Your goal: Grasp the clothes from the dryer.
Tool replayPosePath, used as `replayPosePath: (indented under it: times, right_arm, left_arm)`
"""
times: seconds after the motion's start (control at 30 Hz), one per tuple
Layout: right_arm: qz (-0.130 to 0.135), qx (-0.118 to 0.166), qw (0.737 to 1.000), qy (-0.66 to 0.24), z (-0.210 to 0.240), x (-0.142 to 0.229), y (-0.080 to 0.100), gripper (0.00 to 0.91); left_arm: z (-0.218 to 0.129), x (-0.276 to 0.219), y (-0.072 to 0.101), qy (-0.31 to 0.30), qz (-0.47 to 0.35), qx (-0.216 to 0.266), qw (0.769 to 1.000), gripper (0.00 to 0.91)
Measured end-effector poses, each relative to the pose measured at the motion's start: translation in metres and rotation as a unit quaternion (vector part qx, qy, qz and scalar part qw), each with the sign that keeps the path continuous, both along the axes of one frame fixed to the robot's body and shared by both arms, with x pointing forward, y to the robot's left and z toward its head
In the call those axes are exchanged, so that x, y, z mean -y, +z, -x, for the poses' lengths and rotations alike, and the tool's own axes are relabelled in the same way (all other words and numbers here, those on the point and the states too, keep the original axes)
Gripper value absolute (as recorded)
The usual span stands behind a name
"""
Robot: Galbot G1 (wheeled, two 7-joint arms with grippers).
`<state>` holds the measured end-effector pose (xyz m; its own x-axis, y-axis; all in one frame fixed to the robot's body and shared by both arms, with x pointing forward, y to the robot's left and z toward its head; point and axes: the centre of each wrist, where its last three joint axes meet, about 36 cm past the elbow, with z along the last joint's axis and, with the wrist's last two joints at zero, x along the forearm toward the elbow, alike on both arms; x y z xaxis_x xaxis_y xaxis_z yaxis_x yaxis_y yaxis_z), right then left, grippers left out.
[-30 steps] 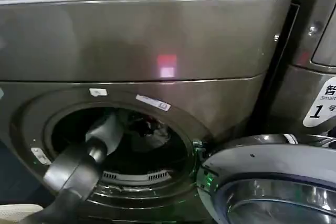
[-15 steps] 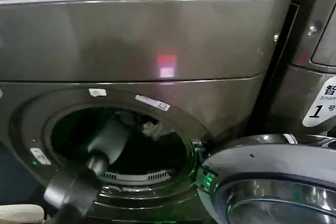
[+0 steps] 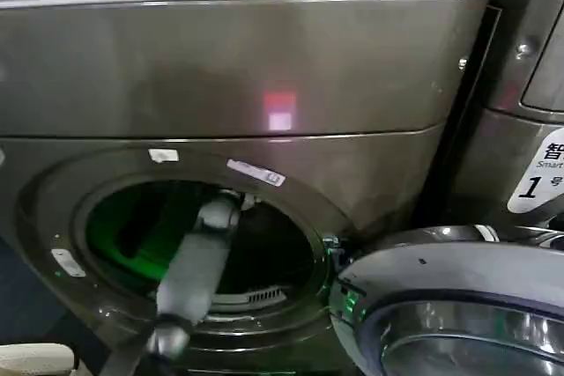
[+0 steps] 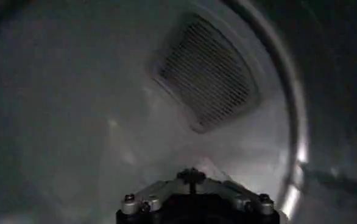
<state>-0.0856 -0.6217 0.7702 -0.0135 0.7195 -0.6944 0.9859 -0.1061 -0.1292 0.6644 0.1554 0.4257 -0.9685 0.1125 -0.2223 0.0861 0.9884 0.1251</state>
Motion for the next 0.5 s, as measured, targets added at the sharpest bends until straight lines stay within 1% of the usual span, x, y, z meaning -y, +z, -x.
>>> replayPosePath:
  times: [0.13,0.3,0.5]
  right_arm:
    - [0.008,-0.004,1.000,0.001,0.002,-0.001,0.002,0.907]
    - [0.014,-0.004,1.000,0.002,0.007,0.000,0.002,0.907]
    - [0.020,-0.005,1.000,0.003,0.008,-0.001,0.003,0.907]
  left_arm:
    - [0.020,-0.003,-0.003,0.028,0.021,0.022,0.999,0.000]
    - [0.032,-0.005,0.007,0.046,0.038,0.044,0.997,0.000]
    - [0.044,-0.007,0.009,0.055,0.048,0.055,0.996,0.000]
